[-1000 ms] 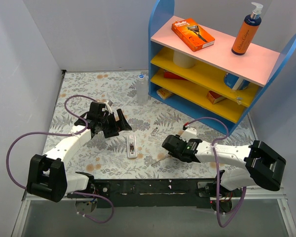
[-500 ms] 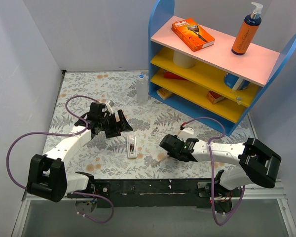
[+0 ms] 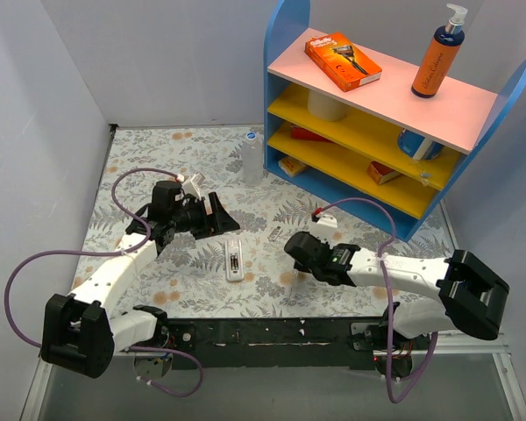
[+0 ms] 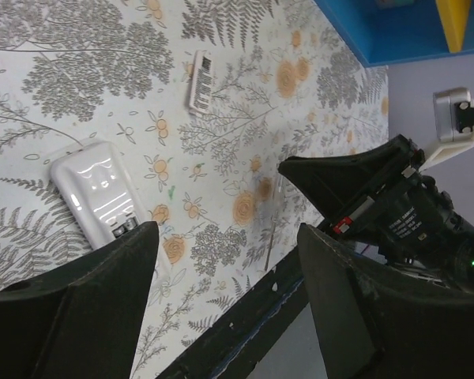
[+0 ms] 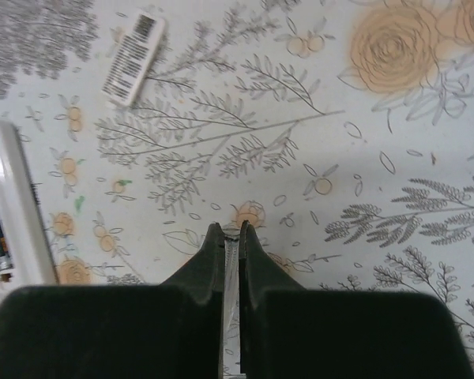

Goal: Unload the batteries from the remote control

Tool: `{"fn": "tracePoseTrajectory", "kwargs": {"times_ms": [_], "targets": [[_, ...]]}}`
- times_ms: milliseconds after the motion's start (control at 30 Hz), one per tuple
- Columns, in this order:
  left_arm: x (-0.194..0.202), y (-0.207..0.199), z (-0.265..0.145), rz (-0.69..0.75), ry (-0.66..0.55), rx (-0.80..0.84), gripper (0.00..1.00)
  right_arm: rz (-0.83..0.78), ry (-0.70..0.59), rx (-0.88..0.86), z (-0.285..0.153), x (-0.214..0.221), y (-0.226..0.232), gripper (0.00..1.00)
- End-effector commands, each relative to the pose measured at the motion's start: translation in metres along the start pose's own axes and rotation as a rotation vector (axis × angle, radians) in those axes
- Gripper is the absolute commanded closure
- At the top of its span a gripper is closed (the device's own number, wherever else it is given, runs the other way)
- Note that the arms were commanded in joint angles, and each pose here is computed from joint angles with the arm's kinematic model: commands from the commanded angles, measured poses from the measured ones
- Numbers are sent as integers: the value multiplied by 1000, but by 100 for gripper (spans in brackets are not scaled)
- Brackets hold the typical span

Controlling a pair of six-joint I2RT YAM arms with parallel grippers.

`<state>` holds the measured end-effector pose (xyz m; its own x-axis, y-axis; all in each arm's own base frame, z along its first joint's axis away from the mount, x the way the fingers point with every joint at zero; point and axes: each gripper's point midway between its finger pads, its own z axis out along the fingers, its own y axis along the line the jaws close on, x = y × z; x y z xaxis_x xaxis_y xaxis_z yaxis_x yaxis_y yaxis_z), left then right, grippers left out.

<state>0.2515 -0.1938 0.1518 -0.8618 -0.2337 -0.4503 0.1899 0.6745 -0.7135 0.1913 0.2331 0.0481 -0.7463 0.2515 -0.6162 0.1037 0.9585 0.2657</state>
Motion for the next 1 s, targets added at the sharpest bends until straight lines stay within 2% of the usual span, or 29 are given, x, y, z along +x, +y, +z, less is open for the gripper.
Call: {"fn": "tracePoseTrajectory", "kwargs": {"times_ms": [0,100,133,200,233,267,333,433,533,767,967], "targets": [[15,-29,-6,59,60,186,30,-16,-160,-250,-26,-57,59,99],[24,-52,-15,75,101,331,32,-67,-236,-394,-56,-81,79,99],[24,-61,-18,95,99,375,33,-69,-314,-514,-81,-102,96,99],[29,-74,-21,95,125,428,34,-68,-373,-605,-98,-111,102,99],[30,-81,-23,107,133,452,34,-27,-444,-730,-128,-129,114,99],[33,-90,-24,130,135,480,34,-60,-478,-769,-135,-130,114,99],[37,-100,-25,137,146,508,34,-29,-552,-895,-169,-145,120,99],[39,-120,-25,167,142,577,35,-3,-619,-989,-198,-156,119,99],[44,-131,-22,120,177,609,36,-1,-652,-1048,-213,-160,119,99],[49,-166,-29,151,190,740,39,3,-708,-1084,-223,-162,111,99],[63,-177,-22,128,226,757,39,10,-722,-1080,-223,-164,110,99]]}}
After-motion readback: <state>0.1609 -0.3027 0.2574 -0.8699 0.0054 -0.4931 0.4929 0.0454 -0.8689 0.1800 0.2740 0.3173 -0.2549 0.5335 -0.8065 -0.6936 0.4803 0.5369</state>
